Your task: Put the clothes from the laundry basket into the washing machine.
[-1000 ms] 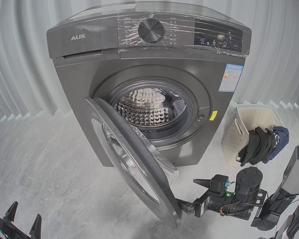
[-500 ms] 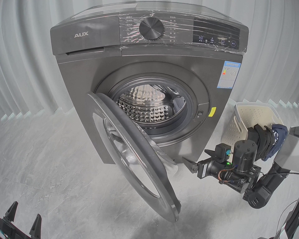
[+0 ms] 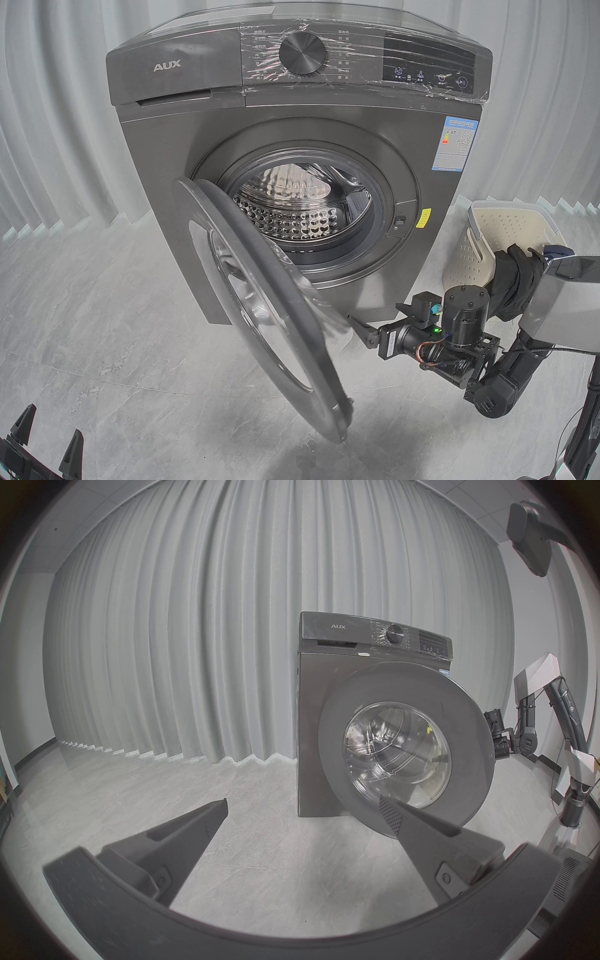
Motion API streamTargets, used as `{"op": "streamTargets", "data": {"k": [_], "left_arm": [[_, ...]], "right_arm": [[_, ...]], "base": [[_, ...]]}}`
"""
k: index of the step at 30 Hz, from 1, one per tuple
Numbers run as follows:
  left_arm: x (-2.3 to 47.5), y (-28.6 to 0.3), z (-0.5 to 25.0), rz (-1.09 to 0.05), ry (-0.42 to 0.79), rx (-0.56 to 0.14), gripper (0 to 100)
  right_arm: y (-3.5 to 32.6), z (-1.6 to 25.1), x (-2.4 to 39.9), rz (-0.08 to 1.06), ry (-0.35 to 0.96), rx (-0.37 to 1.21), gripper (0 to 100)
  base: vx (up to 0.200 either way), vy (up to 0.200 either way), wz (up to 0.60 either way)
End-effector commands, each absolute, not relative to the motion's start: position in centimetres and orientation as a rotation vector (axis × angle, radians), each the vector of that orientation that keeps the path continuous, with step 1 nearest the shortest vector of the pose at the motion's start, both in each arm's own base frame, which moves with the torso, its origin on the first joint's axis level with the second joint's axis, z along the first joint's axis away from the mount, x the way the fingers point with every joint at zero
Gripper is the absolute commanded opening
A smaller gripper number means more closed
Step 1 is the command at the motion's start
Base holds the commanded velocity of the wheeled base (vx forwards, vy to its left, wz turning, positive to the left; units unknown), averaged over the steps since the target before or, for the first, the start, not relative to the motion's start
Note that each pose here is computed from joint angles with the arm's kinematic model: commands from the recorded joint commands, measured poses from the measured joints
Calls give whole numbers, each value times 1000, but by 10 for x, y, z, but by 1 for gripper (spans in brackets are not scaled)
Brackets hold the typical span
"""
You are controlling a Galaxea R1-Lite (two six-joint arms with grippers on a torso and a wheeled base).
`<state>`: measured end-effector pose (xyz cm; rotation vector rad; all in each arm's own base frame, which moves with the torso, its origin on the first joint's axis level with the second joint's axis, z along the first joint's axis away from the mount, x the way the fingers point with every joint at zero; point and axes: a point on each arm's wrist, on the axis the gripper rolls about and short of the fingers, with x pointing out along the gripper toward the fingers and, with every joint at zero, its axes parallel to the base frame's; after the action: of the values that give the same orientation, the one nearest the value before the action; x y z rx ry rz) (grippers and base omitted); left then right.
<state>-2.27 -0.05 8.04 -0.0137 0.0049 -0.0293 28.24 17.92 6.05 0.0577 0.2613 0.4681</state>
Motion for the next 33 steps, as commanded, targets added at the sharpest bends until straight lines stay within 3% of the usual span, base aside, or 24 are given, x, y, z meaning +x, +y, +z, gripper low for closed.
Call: {"op": "streamTargets", "data": {"k": [1,11,16,33], "left_arm": [[-23,-1,76,-29,3,-14,100],[-23,-1,76,-29,3,-12,100],[-23,-1,75,-29,5,-12,100],[-23,-1,75,-29,5,-12,100]], "right_arm": [[195,59,271,532,269,48,100],[202,66,270,561,240,56,100],[217,64,271,640,244,59,100],[264,43,259,787,269,41,100]], "base": [[0,0,0],[0,0,0],[0,0,0],[0,0,0]]}}
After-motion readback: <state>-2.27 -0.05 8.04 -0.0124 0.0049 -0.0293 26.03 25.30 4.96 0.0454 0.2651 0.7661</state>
